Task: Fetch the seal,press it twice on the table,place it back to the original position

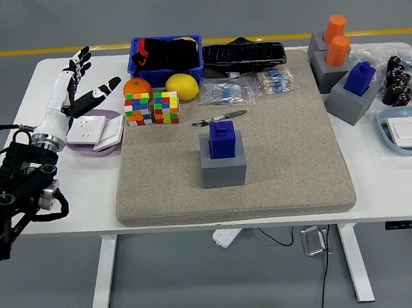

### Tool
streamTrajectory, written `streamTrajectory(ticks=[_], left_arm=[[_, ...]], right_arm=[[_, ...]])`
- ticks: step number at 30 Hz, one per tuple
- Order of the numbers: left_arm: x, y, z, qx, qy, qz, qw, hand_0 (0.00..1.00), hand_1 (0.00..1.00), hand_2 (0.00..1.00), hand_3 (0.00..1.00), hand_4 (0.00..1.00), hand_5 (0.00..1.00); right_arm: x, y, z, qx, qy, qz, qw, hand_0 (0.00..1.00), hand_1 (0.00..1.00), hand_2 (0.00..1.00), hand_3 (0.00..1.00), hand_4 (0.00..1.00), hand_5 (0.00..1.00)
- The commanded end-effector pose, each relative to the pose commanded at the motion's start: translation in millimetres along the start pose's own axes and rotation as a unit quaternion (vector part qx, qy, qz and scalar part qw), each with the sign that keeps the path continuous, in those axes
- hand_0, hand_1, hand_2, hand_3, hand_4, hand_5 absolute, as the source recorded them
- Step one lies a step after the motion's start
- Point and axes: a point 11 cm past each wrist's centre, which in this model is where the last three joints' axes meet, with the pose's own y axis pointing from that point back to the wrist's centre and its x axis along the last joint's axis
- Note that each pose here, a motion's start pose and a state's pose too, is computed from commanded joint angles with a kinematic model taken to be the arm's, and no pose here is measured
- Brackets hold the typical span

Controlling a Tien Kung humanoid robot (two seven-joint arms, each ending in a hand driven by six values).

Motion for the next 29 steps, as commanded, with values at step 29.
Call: streamTrajectory(ticks=[29], left_arm=[[-2.5,-2.1,3.6,-0.003,-0.002,-0.004,1.0,0.953,0.938,0.977,0.989,0.983,0.43]], right_arm=[[-2.1,-0.4,-0.2,0.001,-0.003,-0.002,1.0,0.834,0.763,0.755,0.698,0.757,0.366]])
